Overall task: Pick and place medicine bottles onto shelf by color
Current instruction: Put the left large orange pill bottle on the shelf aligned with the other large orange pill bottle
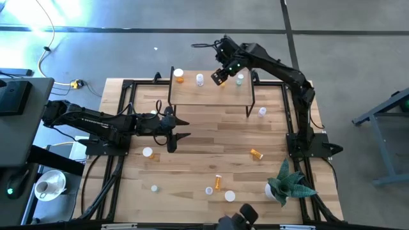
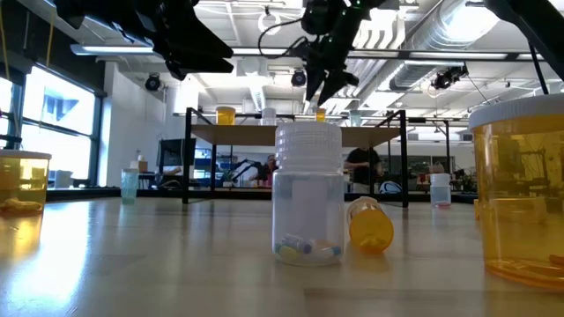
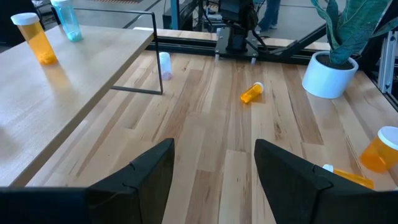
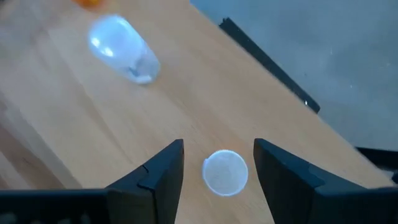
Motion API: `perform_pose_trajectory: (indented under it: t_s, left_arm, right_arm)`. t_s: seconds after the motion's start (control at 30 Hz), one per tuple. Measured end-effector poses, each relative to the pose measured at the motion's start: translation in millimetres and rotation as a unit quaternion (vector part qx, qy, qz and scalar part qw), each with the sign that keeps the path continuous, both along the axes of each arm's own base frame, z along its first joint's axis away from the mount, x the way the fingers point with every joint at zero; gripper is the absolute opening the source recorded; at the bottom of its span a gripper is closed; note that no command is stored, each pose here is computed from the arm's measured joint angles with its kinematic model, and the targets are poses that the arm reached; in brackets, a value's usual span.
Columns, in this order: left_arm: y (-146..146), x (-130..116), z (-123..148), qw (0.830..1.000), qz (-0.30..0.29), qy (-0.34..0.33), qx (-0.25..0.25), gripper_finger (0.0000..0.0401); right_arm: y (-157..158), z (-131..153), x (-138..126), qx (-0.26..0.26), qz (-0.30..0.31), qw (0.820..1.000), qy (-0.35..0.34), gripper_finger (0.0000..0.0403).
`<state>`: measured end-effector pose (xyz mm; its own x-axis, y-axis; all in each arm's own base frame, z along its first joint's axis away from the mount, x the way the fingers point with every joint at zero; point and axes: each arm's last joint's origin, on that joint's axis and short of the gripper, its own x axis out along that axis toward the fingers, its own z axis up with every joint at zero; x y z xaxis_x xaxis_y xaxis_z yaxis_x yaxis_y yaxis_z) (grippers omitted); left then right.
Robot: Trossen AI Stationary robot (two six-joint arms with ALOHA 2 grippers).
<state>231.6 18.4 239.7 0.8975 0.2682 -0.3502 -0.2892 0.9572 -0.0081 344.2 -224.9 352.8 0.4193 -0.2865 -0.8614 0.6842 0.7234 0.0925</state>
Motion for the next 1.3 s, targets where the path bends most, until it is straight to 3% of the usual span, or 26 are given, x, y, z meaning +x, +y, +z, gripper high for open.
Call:
perform_pose_trajectory:
  t_s: [0.3,0.47,0.73,0.9,1.3]
  left_arm:
    - [-0.2,-3.0,-1.7,1.000,0.000,0.016,-0.001,0.0213]
    - [-1.1,-12.3,0.7,0.999,0.004,0.030,-0.014,0.0213]
    - [-12.5,-32.5,7.4,0.998,0.024,0.044,-0.024,0.0213]
    - [-23.4,-40.9,6.4,0.997,0.033,0.059,-0.031,0.0213]
    - [-41.5,-53.2,-7.3,0.989,0.031,0.130,-0.060,0.0213]
  right_arm:
    - [26.4,44.2,-11.1,-0.005,0.036,0.999,0.008,0.0185]
    - [62.1,50.2,-10.7,-0.020,0.082,0.994,0.065,0.0185]
    - [121.8,39.6,-8.6,-0.041,0.152,0.978,0.136,0.0185]
    - [146.0,24.9,-22.2,-0.036,0.173,0.970,0.166,0.0185]
    - [195.1,-4.6,-78.3,-0.051,0.172,0.982,0.063,0.0185]
